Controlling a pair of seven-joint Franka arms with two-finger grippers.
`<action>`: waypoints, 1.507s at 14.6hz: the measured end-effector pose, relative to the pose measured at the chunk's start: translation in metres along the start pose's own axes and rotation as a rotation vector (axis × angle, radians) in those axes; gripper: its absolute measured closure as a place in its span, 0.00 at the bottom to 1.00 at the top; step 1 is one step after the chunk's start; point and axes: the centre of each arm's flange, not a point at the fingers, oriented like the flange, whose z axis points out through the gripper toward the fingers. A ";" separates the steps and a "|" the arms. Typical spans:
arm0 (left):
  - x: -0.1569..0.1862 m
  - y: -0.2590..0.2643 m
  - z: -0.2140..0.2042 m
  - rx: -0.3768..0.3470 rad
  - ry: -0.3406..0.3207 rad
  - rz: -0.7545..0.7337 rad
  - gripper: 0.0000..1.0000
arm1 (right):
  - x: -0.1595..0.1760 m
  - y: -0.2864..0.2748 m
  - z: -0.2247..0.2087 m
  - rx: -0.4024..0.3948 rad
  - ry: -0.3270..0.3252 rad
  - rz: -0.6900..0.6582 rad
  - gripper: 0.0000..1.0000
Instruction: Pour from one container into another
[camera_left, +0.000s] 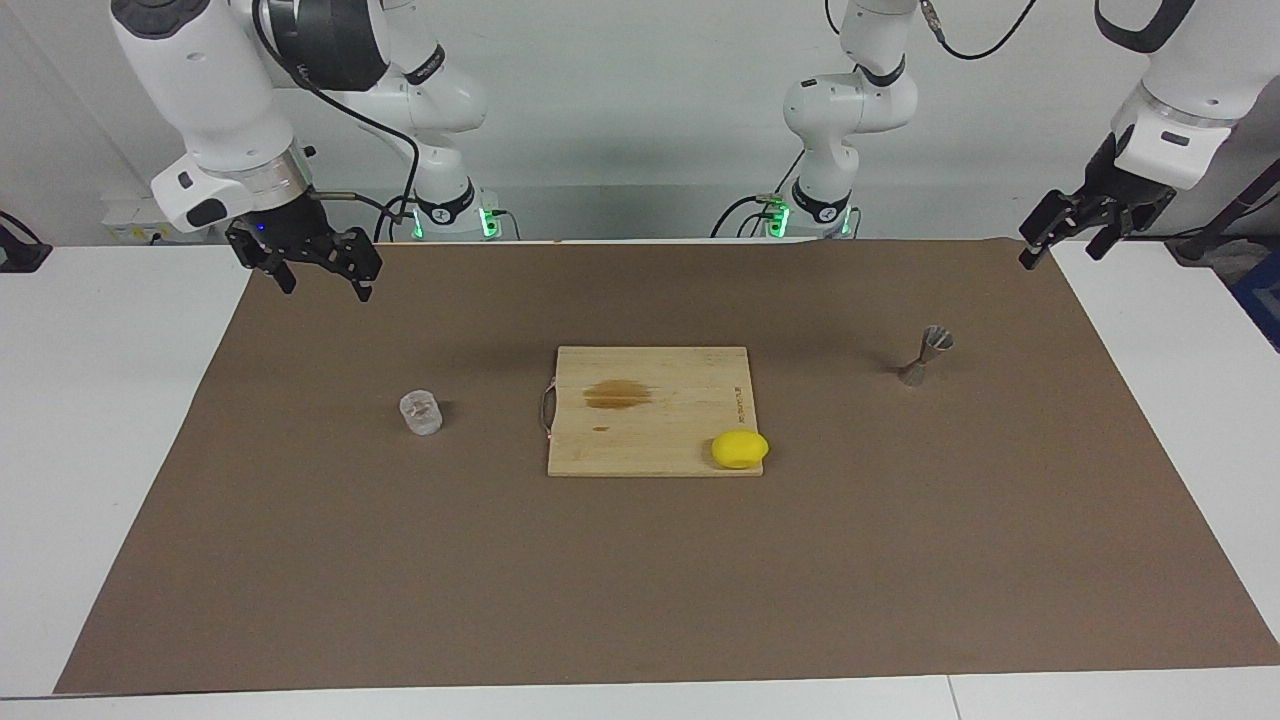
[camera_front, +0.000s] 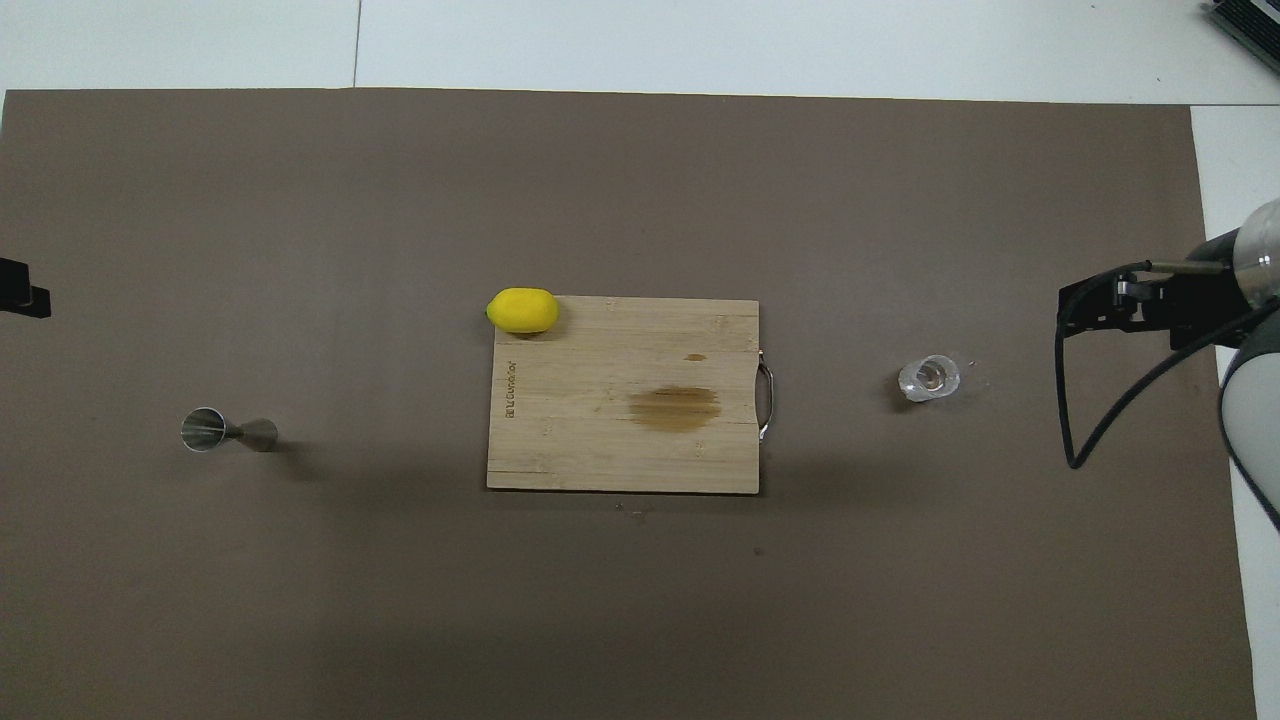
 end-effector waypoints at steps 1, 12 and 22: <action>0.001 0.000 0.006 -0.001 0.014 0.001 0.00 | 0.000 0.000 0.000 0.000 0.000 0.000 0.00; -0.040 0.061 0.059 -0.020 0.076 0.114 0.00 | 0.000 0.000 0.000 0.000 0.000 0.000 0.00; -0.065 0.153 0.060 -0.032 0.054 0.283 0.00 | 0.000 0.000 0.000 0.000 0.000 0.000 0.00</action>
